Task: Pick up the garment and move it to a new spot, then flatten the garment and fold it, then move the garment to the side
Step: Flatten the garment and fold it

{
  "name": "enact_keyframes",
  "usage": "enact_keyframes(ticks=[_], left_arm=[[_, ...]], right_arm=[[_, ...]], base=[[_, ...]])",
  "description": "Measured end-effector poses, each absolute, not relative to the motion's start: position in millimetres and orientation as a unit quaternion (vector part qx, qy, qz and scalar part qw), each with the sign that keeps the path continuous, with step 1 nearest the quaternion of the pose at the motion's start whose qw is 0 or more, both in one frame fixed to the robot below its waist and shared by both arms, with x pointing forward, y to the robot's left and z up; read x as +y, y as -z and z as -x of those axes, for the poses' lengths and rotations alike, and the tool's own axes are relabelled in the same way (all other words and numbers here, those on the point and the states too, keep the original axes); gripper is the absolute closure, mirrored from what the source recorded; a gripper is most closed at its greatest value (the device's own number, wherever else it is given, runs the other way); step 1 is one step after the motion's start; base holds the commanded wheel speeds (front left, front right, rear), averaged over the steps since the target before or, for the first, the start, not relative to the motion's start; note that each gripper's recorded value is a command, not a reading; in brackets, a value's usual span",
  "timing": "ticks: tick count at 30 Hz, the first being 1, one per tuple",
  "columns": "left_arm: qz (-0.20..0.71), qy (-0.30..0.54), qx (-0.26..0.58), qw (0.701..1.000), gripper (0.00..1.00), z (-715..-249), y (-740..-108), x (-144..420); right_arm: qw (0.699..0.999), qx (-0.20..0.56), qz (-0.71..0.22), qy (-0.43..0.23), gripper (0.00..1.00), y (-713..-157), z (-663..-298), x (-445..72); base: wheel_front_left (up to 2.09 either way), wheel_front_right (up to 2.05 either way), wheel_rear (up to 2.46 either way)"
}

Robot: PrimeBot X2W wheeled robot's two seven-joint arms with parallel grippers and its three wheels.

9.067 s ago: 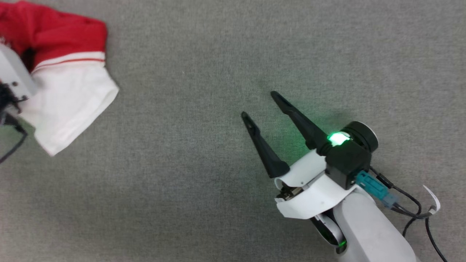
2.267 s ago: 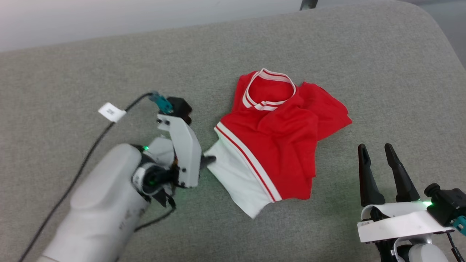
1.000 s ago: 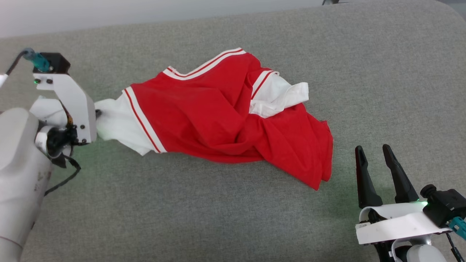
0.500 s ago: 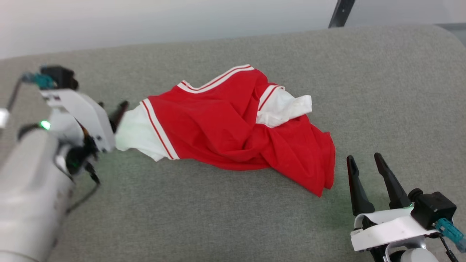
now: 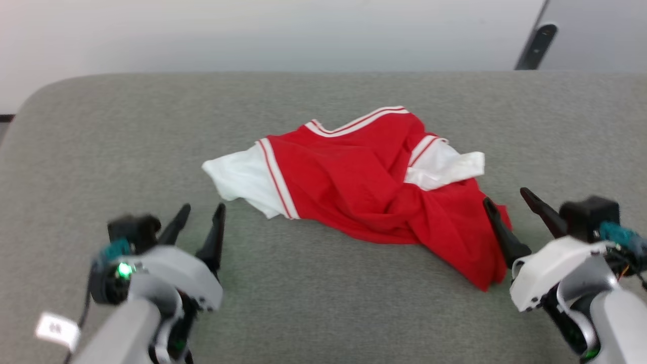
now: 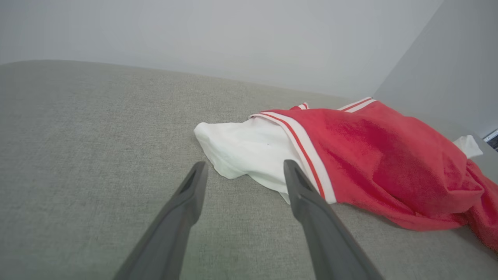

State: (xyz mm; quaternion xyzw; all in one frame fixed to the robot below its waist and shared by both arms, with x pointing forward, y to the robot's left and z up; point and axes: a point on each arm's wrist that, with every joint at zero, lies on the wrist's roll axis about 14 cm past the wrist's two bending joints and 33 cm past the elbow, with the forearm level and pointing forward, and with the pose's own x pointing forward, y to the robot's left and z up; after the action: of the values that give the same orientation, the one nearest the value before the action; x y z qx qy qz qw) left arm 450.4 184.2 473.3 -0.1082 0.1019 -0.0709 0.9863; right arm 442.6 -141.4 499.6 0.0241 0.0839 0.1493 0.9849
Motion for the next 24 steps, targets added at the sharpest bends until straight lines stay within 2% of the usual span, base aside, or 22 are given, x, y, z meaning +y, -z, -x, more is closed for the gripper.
enact_keyframes(ticks=[10, 18, 24], left_arm=[[0.096, -0.018, 0.055, 0.994, 0.0, -387, -477, 207], [0.087, -0.06, 0.027, 0.994, 0.0, -369, -489, 220], [0.091, -0.078, 0.024, 0.993, 0.0, -363, -485, 226]], right_arm=[[0.937, 0.215, 0.104, -0.254, 0.0, -501, -475, -108], [0.879, 0.321, 0.193, -0.296, 0.0, -482, -489, -104], [0.842, 0.361, 0.252, -0.313, 0.0, -468, -500, -105]], base=[[0.0, 0.0, 0.0], [0.0, 0.0, 0.0], [0.0, 0.0, 0.0]])
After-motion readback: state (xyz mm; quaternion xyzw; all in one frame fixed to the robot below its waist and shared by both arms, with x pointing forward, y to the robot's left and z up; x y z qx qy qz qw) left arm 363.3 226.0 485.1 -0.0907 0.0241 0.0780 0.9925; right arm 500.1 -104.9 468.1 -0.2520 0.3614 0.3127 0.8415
